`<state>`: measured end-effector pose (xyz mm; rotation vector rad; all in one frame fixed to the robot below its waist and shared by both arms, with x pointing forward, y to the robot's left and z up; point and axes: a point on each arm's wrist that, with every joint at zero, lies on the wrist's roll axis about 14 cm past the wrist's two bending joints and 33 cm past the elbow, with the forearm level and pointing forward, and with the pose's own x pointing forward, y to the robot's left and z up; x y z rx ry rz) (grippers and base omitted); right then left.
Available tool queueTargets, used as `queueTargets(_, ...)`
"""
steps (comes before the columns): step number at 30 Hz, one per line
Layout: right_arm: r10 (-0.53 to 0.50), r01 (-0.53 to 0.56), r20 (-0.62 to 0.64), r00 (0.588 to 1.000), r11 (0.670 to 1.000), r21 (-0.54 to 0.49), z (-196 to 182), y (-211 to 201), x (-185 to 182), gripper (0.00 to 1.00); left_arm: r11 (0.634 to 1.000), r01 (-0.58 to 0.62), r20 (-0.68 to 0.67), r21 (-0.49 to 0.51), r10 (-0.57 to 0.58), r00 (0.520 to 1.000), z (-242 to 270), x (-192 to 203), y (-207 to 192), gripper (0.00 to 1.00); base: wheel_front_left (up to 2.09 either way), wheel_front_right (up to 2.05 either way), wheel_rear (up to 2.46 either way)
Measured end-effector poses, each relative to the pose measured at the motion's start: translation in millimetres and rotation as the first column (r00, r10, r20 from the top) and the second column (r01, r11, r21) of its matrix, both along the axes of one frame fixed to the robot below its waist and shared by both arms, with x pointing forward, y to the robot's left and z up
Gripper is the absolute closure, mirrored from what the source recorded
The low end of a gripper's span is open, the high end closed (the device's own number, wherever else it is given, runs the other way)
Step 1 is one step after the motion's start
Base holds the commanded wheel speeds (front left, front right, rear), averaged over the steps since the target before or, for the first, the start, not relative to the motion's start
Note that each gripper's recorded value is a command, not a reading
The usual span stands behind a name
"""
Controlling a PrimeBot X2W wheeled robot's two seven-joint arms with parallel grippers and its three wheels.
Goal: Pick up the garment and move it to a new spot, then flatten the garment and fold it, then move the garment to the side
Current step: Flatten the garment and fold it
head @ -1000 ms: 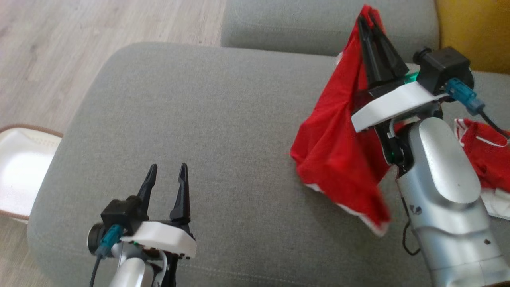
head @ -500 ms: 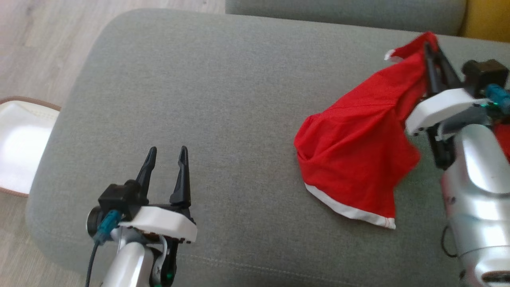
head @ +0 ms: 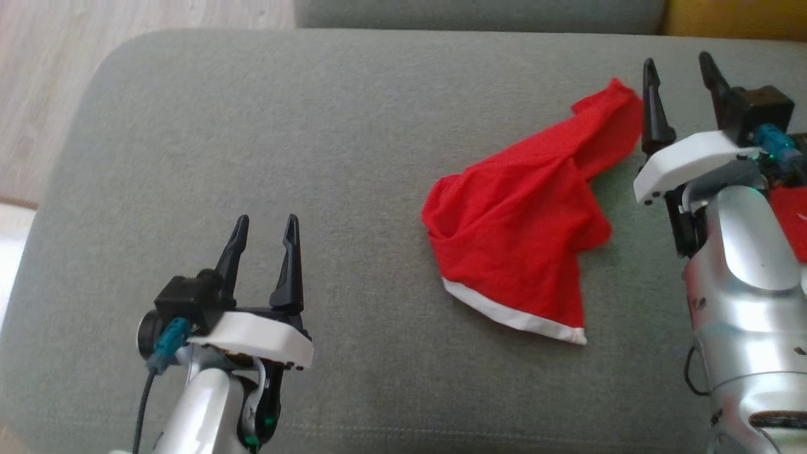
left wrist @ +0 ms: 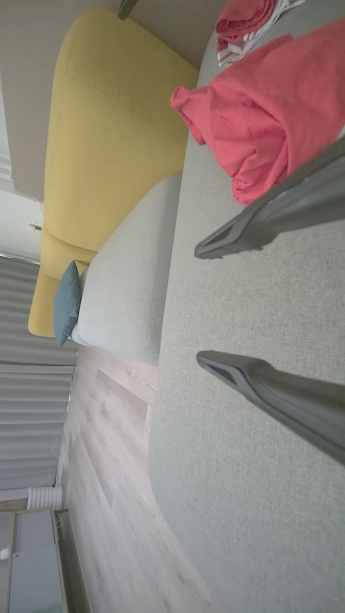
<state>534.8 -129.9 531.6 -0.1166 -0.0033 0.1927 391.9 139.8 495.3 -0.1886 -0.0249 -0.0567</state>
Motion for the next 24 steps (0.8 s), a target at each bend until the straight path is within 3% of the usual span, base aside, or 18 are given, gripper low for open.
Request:
queueTargets(5,-0.017,0.013,0.109,0.994,0.999,0.034,40.3,-9.6,-13.1,0.0,1.0,0.022,0.055,-0.007,-0.022,0.998,18.6,0.5,-8.2,0.0,0.0,0.0,0.0)
queueTargets(9,-0.049,0.038,0.135,0.99,0.996,0.079,46.8,-22.9,-38.5,0.0,0.999,0.038,0.084,-0.008,-0.037,0.996,28.7,-1.2,-15.7,0.0,0.0,0.0,0.0)
queueTargets(17,-0.13,0.108,0.113,0.985,0.977,0.183,27.9,-53.2,-104.4,0.0,0.997,0.08,0.097,-0.011,-0.079,0.992,33.2,-7.3,-32.1,0.0,0.0,0.0,0.0)
queueTargets(24,-0.135,0.135,-0.019,0.991,0.958,0.252,-19.8,-51.6,-151.7,0.0,0.993,0.117,0.093,-0.011,-0.116,0.989,31.3,-5.2,-42.9,0.0,0.0,0.0,0.0)
